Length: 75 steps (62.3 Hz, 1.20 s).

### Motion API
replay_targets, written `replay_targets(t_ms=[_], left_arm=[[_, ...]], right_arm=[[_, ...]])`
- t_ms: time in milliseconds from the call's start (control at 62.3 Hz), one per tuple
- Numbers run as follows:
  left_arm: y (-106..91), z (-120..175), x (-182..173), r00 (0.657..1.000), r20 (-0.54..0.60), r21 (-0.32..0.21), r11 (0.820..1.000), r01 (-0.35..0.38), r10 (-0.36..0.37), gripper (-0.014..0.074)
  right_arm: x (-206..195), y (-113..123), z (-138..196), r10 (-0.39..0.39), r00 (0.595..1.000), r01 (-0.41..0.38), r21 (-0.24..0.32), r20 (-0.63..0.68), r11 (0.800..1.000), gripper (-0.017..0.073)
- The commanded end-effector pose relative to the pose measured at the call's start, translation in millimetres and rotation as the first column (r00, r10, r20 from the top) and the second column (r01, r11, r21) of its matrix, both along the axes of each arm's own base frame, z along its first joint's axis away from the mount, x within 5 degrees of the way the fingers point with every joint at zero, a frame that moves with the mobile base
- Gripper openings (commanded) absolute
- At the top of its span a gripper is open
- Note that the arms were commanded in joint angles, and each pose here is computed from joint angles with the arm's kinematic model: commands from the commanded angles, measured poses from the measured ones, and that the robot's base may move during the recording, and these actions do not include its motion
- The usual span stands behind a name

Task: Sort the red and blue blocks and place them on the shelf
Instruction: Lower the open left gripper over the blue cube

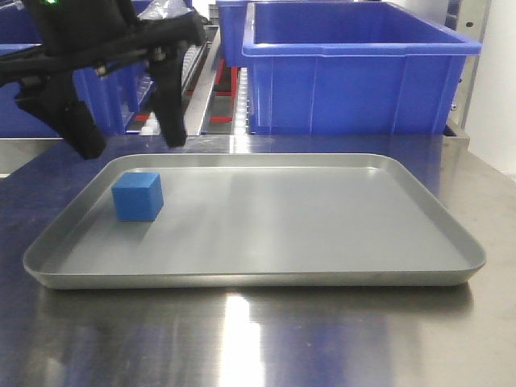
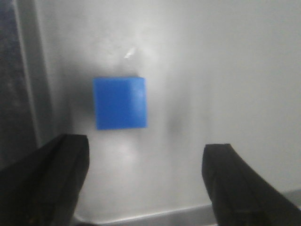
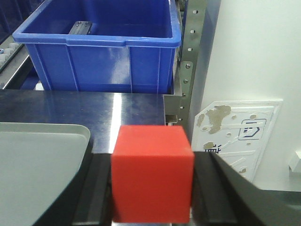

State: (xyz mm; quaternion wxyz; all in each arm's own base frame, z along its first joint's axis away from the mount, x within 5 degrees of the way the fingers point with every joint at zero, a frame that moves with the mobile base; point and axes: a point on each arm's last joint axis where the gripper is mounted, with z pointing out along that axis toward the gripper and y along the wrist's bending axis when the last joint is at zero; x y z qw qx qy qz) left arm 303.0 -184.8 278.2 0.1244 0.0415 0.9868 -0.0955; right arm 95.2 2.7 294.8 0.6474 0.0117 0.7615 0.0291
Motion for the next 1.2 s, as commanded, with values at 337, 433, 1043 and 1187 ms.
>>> replay_targets(t_ms=[337,433,1043,1187], left_arm=[[-8.5,13.4,16.9,0.997,0.075,0.003,1.000,0.000,0.000,0.0546],[-9.4,9.0,18.6,0.998,0.066,0.010,1.000,0.000,-0.001,0.0546],[-8.7,-17.1,31.5,0.999,0.003,0.032,0.998,-0.051,0.051,0.0533],[-9.9,-23.2,33.5,0.998,-0.010,0.038,0.998,-0.057,0.058,0.0481]], right_arm=[[0.5,-1.6,16.9,-0.017,0.994,0.017,-0.003,0.112,1.000,0.0278],[0.5,-1.6,16.9,-0.017,0.994,0.017,-0.003,0.112,1.000,0.0278],[0.5,-1.6,16.8,-0.017,0.994,0.017,-0.003,0.110,1.000,0.0278],[0.5,-1.6,16.8,-0.017,0.994,0.017,-0.003,0.110,1.000,0.0278]])
